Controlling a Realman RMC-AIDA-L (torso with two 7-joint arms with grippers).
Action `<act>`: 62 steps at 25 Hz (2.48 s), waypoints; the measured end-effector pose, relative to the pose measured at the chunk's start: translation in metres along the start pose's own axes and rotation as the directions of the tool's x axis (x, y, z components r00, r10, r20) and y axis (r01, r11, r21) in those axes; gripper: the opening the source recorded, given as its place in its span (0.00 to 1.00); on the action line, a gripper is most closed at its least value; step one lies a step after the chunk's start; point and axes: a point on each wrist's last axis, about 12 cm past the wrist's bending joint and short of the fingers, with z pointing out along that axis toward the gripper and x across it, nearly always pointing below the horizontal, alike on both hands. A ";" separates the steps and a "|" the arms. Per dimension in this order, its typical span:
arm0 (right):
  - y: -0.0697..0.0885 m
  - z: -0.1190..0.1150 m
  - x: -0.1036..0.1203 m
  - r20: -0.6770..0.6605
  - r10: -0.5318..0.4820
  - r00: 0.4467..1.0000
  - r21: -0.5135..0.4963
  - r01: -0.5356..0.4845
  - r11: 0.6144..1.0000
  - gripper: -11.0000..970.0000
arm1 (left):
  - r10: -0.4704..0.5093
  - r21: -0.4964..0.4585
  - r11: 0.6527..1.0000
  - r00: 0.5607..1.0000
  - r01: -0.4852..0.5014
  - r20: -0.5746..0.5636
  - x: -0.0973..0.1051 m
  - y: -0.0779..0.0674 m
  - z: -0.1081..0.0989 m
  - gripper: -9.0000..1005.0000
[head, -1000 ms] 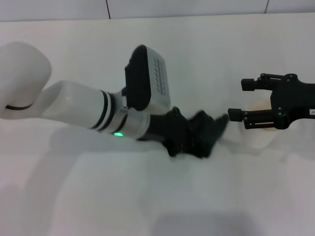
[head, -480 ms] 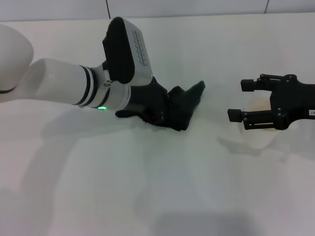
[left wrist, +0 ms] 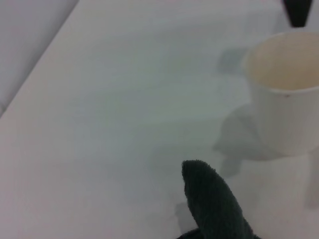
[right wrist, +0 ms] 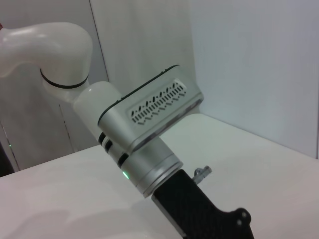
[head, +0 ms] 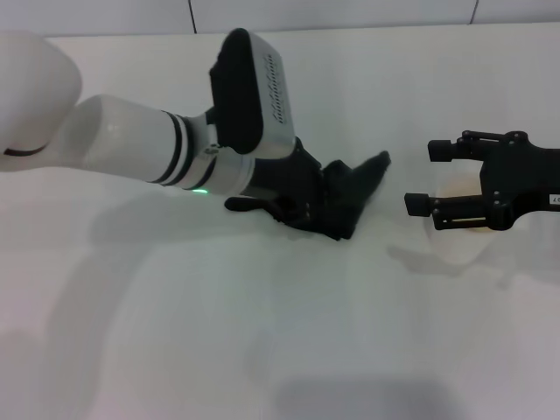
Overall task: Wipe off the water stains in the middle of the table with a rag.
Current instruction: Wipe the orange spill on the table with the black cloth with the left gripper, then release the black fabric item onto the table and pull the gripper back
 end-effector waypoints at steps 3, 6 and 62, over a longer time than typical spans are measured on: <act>0.000 0.000 0.000 0.000 0.000 1.000 0.000 0.000 1.000 0.89 | 0.024 0.028 0.999 1.000 -0.024 0.002 -0.005 -0.004 0.003 0.08; 0.000 0.000 0.000 0.000 0.000 1.000 0.000 0.000 1.000 0.89 | 0.032 0.062 0.998 0.999 -0.033 0.014 -0.009 -0.011 0.007 0.08; -0.003 0.002 0.000 0.006 0.012 1.000 0.014 -0.012 1.000 0.89 | -0.477 0.014 0.879 0.878 0.476 0.042 0.066 -0.036 -0.103 0.47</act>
